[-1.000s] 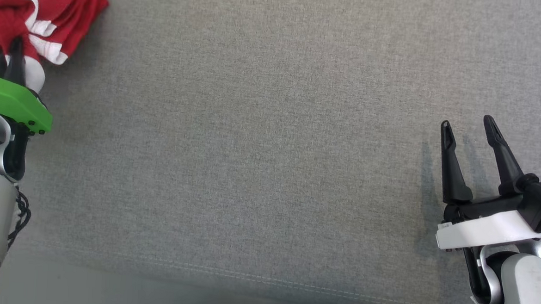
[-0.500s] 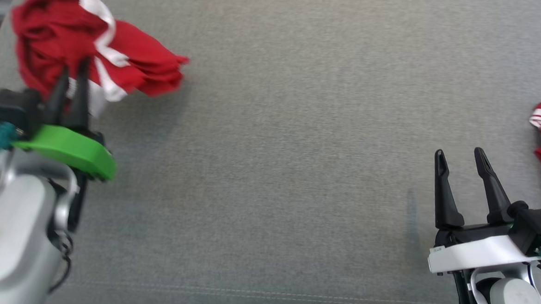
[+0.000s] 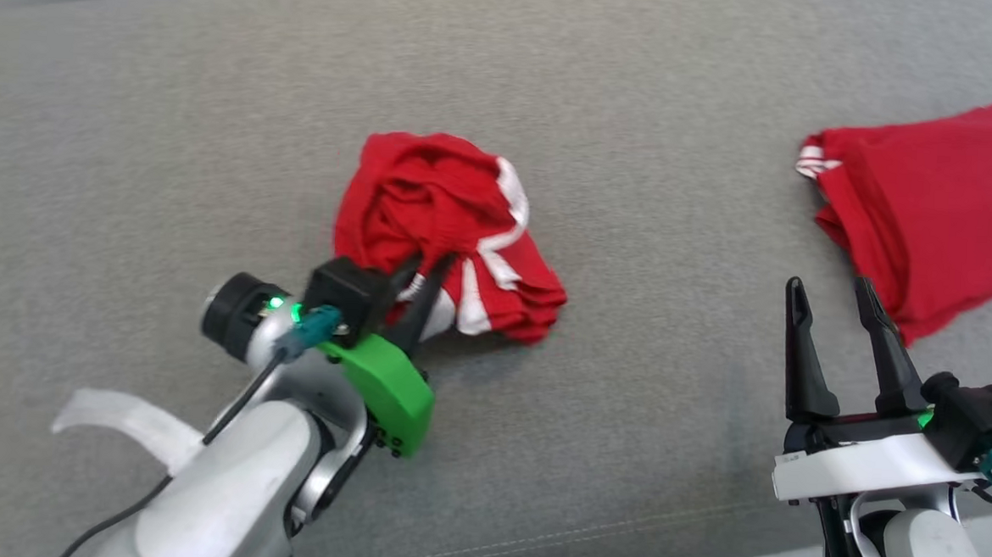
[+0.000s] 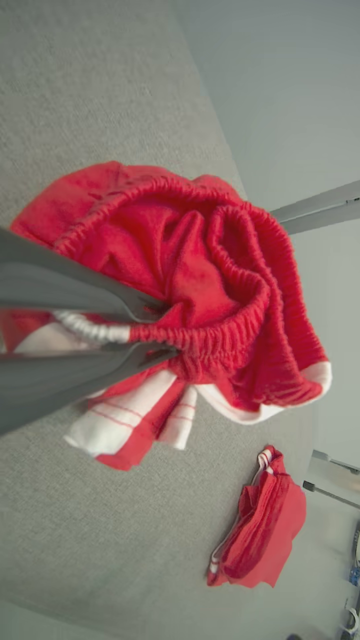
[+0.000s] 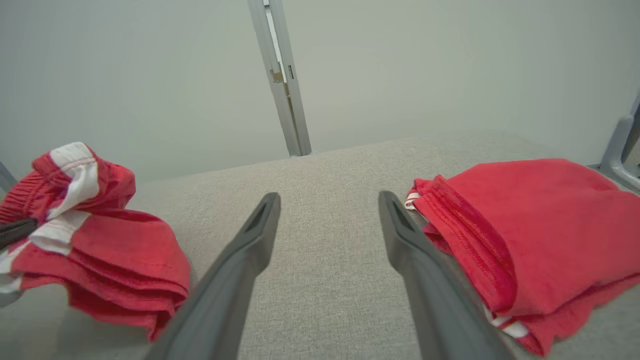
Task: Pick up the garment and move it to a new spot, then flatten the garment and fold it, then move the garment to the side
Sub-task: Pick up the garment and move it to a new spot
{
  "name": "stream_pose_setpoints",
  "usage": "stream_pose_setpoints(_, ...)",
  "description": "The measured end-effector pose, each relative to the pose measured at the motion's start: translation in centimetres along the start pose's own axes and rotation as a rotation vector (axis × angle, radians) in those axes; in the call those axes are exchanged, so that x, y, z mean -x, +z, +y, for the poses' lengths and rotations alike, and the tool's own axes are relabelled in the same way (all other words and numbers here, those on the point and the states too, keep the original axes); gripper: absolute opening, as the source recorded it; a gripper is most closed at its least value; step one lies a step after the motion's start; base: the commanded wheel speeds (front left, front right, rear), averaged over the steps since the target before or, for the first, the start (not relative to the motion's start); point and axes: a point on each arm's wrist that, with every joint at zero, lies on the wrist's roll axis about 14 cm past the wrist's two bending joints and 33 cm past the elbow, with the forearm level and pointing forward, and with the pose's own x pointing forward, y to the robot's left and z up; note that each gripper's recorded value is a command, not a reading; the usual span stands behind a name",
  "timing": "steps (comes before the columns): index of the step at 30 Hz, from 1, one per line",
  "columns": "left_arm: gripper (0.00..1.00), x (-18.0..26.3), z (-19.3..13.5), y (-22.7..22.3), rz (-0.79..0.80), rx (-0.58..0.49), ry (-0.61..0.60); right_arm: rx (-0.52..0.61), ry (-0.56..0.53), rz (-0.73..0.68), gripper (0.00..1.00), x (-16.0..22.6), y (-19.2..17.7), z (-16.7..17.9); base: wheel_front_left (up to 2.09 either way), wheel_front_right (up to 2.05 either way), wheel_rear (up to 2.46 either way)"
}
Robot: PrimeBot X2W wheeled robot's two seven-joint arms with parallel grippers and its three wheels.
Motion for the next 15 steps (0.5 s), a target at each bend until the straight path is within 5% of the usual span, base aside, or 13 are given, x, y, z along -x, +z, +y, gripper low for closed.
stream_pose_setpoints(7,0.00,-3.1,-4.3,-5.6,0.188,0.013,-0.169,-0.013,-0.119,0.014,1.00,2.2,-0.4,-3.6,0.00,0.00,0.00)
stream_pose_setpoints(8,0.37,-3.5,-4.7,-5.9,0.195,0.016,-0.185,-0.013,-0.134,0.018,1.00,2.5,-0.5,-4.0,0.00,0.00,0.00)
stream_pose_setpoints(9,1.00,-3.9,-5.0,-6.1,0.200,0.020,-0.197,-0.011,-0.148,0.021,1.00,2.7,-0.6,-4.4,0.00,0.00,0.00)
stream_pose_setpoints(15,1.00,-5.1,-5.7,-4.8,0.115,0.035,-0.226,0.001,-0.183,0.042,1.00,3.0,-1.3,-5.6,0.00,0.00,0.00)
